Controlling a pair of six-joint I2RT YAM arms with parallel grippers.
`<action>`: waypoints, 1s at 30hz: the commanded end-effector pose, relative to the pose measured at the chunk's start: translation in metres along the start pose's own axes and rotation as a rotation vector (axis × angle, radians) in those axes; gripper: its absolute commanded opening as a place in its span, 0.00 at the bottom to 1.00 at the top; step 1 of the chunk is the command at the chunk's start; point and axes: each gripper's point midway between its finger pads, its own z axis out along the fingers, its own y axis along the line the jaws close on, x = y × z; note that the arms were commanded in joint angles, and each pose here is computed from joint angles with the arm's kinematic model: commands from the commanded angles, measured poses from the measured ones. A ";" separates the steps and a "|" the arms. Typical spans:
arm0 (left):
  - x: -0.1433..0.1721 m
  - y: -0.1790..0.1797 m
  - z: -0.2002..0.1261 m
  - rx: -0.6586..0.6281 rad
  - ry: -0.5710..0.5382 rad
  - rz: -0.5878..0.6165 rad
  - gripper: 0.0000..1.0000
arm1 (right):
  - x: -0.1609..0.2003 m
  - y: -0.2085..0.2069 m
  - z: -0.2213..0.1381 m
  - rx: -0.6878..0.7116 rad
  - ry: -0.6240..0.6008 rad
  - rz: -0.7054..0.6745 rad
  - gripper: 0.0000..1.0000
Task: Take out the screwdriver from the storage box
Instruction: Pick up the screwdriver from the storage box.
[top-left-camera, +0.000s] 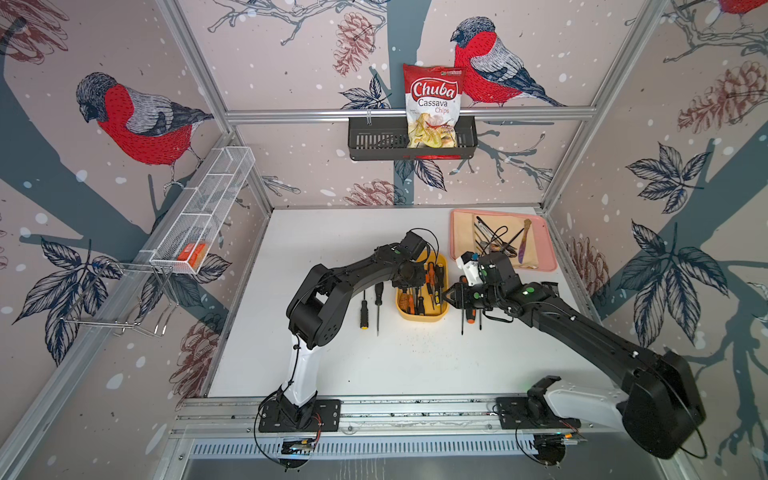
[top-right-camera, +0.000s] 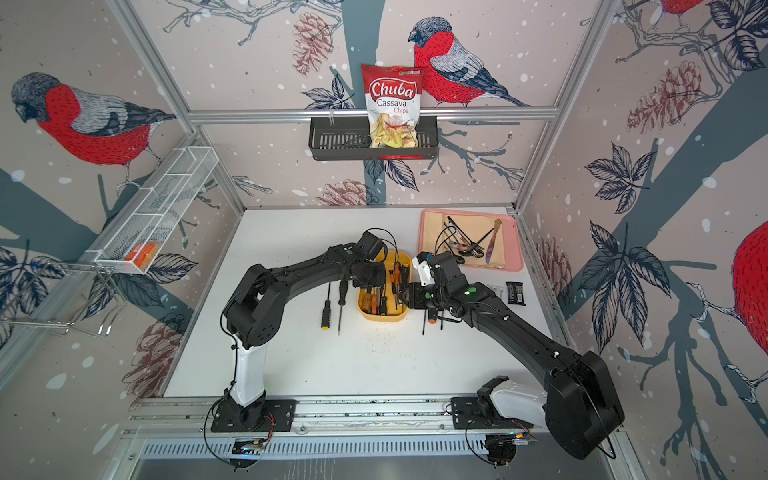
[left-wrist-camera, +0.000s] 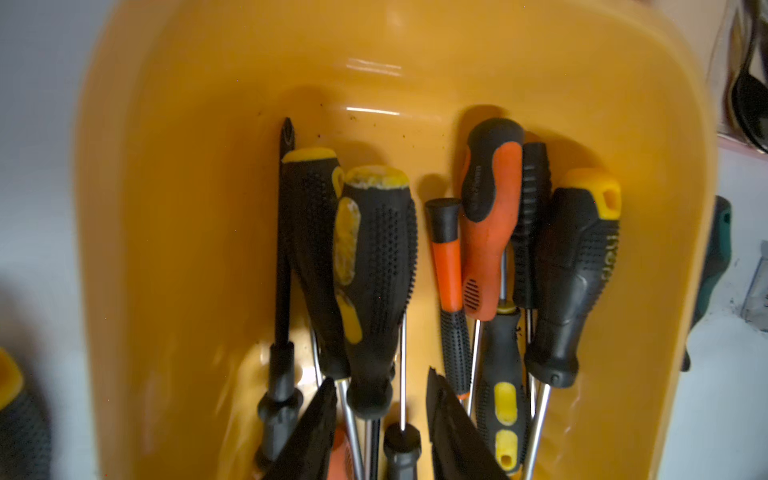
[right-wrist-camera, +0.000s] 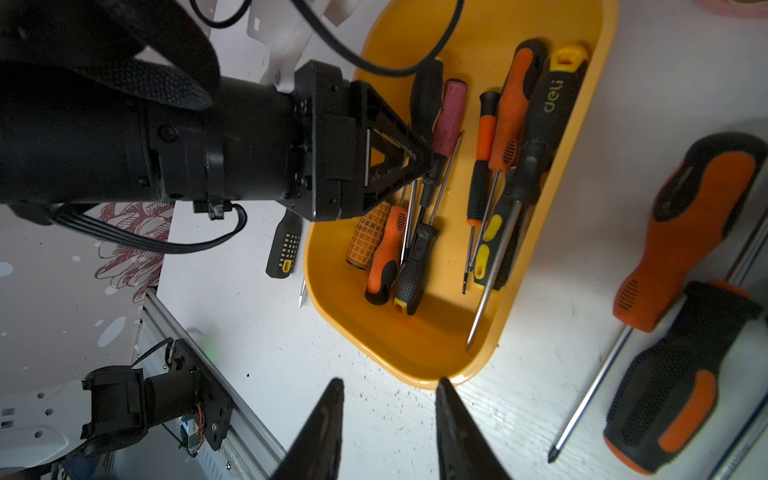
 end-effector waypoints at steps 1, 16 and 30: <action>0.001 0.009 0.005 -0.062 0.011 0.003 0.36 | -0.002 0.002 -0.002 -0.022 -0.012 -0.013 0.38; 0.001 0.008 0.009 -0.076 0.021 0.021 0.14 | 0.002 -0.009 -0.003 -0.020 -0.017 0.008 0.37; 0.001 -0.002 -0.057 -0.027 -0.031 0.098 0.12 | -0.009 0.004 0.002 -0.053 -0.036 0.022 0.37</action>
